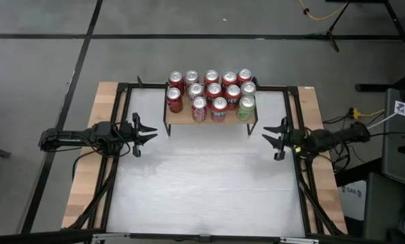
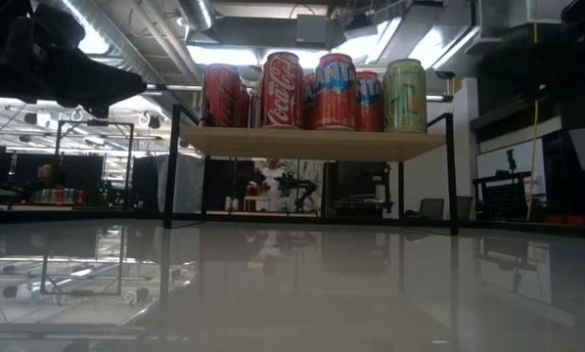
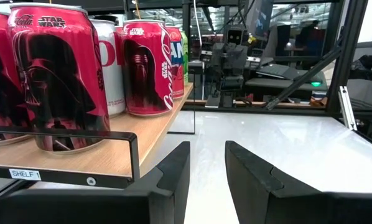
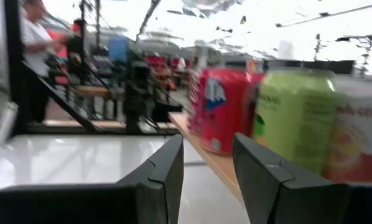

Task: Place canned beverage on shelf
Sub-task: Return to Home Position

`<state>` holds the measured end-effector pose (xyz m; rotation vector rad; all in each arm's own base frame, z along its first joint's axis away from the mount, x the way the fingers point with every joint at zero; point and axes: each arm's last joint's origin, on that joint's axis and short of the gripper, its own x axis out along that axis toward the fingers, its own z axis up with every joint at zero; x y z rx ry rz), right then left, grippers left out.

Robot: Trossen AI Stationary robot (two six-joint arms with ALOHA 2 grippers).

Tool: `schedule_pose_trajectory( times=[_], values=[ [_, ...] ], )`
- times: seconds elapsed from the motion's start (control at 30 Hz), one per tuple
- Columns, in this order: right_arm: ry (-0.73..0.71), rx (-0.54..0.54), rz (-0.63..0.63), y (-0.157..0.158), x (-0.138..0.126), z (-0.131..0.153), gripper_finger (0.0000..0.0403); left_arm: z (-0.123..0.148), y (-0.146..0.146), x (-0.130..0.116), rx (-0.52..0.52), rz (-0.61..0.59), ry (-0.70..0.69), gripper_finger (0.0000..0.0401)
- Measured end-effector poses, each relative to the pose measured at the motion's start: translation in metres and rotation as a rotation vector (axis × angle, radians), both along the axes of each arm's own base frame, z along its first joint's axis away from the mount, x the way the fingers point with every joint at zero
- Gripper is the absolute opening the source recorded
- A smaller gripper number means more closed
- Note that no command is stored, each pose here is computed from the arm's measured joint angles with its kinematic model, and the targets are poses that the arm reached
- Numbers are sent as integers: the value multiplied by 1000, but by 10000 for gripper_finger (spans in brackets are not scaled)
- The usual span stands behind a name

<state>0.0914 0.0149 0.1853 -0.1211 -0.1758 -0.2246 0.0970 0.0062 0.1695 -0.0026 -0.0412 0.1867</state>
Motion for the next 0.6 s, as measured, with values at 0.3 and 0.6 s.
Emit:
schedule_pose_trajectory(
  times=[0.3, 0.6],
  values=[
    [113, 65, 19, -16, 5, -13, 127, 0, 0, 0, 7, 1, 1, 94],
    [131, 79, 83, -19, 6, -15, 127, 0, 0, 0, 9, 1, 2, 94]
  ],
)
